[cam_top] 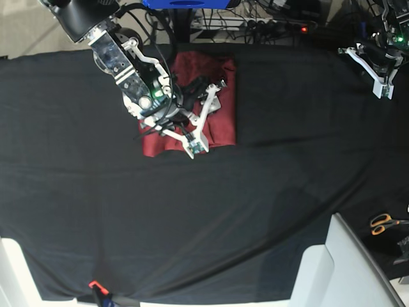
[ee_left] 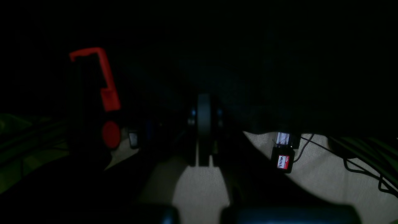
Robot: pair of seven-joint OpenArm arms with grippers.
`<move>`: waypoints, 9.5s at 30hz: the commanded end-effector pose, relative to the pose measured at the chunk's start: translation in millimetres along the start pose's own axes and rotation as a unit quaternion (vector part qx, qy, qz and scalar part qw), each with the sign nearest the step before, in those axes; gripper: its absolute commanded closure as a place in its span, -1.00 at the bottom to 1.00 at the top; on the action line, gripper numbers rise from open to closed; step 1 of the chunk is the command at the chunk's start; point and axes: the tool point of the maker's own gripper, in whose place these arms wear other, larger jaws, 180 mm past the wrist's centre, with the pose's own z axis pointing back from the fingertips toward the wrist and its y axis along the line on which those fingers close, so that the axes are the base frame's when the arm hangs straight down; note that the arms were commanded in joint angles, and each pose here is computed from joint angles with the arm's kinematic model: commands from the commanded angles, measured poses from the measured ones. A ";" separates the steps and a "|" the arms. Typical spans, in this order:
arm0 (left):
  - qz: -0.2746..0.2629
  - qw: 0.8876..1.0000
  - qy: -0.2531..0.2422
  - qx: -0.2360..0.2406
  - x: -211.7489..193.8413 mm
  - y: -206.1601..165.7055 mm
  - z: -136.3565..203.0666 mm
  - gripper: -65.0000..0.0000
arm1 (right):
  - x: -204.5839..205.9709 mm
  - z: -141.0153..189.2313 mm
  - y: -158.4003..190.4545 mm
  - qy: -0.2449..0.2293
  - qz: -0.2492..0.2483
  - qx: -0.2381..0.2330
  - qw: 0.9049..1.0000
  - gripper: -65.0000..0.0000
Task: Fold the T-shirt properly
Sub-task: 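Press and tuck the folded shirt flat with the right gripper, then grasp the folded shirt edge with the right gripper and lift it, then lay the lifted edge back and smooth it with the right gripper, then move the right gripper away and bring the left gripper to the shirt, then grasp the shirt's folded side with the left gripper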
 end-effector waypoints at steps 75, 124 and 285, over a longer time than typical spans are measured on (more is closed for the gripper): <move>0.010 1.000 0.002 0.006 -1.2 9.9 -4.6 1.00 | 68.9 38.7 35.9 -0.108 0.039 0.036 0.993 -0.05; 0.011 1.000 -0.005 0.005 5.1 9.7 -5.7 1.00 | 116.0 -4.3 -19.1 -0.107 0.049 -0.028 0.993 0.96; 0.095 0.888 -0.041 -0.447 59.0 -318.0 -41.3 0.60 | -133.1 132.9 -232.0 -0.171 -0.247 -0.086 0.950 0.97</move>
